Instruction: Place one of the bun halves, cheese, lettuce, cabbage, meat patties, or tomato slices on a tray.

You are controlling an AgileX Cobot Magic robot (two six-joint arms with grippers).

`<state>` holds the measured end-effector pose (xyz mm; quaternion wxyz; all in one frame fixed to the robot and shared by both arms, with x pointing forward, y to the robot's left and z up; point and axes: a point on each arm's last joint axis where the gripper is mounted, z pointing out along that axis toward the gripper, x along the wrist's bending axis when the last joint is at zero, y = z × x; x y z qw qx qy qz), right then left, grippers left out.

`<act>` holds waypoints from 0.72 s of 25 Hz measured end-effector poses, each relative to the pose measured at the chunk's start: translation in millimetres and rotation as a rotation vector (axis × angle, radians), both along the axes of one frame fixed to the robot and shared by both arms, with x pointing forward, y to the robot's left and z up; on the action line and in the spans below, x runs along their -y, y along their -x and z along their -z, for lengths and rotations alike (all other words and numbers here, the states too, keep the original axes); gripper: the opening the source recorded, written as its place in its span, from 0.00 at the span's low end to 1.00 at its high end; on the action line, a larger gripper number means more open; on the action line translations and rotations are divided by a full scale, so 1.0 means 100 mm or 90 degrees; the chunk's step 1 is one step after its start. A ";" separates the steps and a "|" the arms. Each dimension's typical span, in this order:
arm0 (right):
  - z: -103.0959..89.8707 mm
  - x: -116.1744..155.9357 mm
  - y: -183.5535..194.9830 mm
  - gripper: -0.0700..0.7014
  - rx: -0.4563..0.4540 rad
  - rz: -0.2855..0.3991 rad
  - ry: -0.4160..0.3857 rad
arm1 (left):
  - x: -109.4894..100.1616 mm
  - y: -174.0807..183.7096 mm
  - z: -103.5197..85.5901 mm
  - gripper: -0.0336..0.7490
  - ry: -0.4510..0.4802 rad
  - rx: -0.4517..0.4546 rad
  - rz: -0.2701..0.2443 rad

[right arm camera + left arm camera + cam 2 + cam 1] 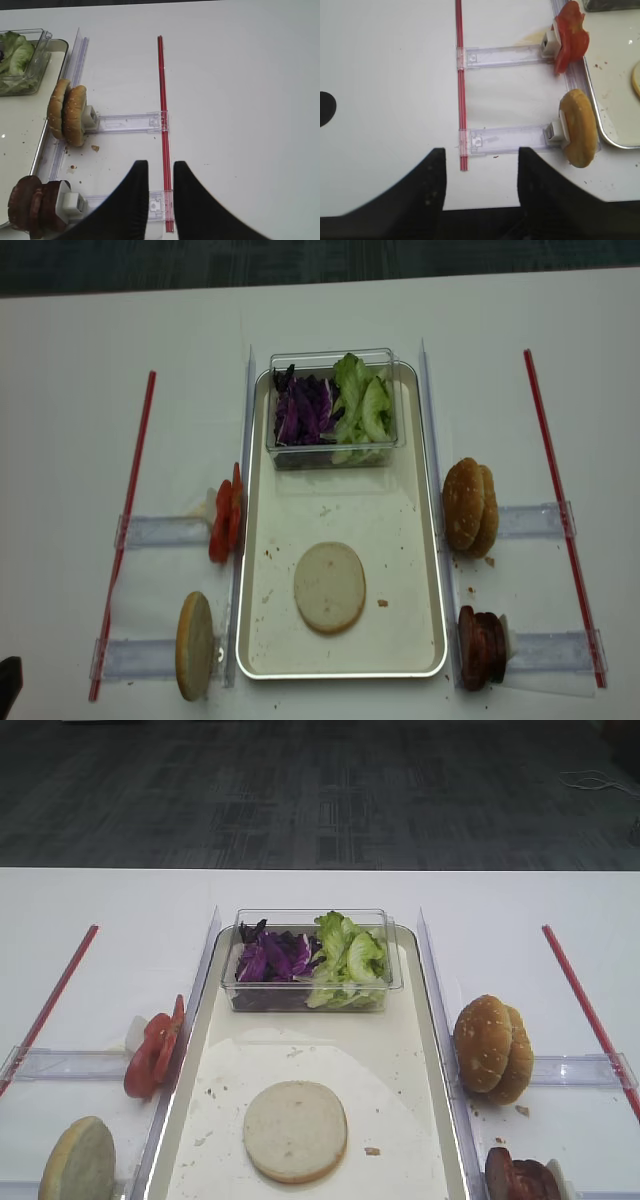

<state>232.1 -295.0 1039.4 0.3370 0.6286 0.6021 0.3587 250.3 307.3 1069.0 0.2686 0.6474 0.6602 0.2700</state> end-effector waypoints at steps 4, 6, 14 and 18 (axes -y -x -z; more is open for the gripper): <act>0.00 0.00 0.00 0.29 0.000 0.001 -0.001 | -0.02 0.16 0.01 0.48 -0.003 0.055 0.004; 0.00 0.00 0.00 0.29 0.000 0.001 -0.001 | -0.03 0.24 0.02 0.48 -0.006 0.082 0.006; 0.00 0.00 0.00 0.29 -0.001 0.001 -0.001 | -0.05 0.42 0.05 0.48 -0.023 0.145 0.019; 0.00 0.00 0.00 0.29 -0.001 0.001 -0.001 | -0.05 0.42 0.06 0.48 -0.024 0.143 0.019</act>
